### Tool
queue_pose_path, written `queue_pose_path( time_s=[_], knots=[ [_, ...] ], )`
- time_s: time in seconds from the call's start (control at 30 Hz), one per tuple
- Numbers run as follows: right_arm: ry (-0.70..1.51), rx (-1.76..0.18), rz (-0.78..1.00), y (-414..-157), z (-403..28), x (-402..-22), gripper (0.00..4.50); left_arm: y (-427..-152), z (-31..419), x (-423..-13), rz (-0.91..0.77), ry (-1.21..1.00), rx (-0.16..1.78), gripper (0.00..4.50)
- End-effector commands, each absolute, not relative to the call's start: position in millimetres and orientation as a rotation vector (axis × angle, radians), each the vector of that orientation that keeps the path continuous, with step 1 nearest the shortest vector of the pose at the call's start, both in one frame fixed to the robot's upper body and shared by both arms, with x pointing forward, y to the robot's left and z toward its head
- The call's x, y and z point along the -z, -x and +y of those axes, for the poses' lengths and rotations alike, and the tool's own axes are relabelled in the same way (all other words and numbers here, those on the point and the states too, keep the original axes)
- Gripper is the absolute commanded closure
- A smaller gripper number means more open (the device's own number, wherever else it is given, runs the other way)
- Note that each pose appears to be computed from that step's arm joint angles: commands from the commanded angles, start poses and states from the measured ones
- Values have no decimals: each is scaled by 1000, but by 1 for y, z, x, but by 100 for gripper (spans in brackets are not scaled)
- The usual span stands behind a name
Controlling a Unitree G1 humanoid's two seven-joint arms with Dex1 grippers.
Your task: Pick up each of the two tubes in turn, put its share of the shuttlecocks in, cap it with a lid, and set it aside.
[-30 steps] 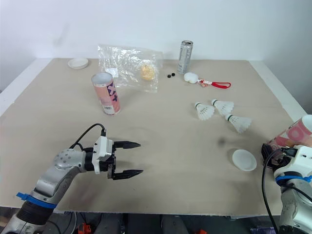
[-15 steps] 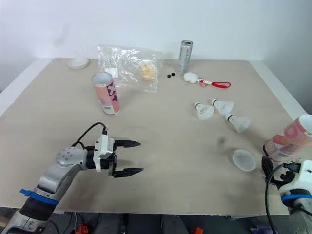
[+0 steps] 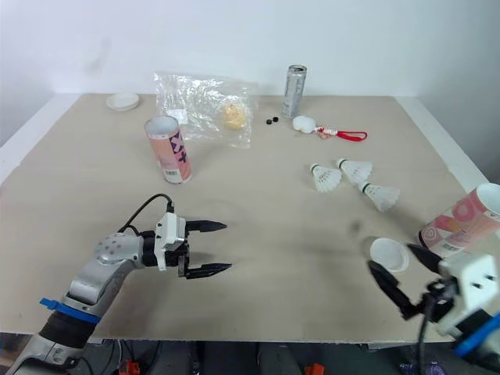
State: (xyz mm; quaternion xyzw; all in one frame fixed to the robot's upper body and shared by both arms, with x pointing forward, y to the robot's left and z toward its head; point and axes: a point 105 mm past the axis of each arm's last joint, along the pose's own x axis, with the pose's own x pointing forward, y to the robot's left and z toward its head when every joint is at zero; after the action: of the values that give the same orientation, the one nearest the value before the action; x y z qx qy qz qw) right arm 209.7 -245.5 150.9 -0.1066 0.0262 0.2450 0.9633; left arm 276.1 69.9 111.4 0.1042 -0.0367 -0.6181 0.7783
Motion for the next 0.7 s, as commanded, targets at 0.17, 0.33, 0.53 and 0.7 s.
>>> queue_pose_path(
  time_s=[0.17,0.33,0.53,0.7],
  knots=[
    [333,-820,-112,-253,-181,-165,6,-298,81,-122,-130,-231,1116,0],
    [310,-1010,-139,-269,-155,-164,6,-314,94,-127,-129,-204,946,0],
    [252,-1109,-150,-291,-137,-161,6,-330,118,-132,-126,-134,718,0],
    [228,-1116,-165,-306,-132,-164,6,-341,140,-133,-130,-116,535,0]
  ],
)
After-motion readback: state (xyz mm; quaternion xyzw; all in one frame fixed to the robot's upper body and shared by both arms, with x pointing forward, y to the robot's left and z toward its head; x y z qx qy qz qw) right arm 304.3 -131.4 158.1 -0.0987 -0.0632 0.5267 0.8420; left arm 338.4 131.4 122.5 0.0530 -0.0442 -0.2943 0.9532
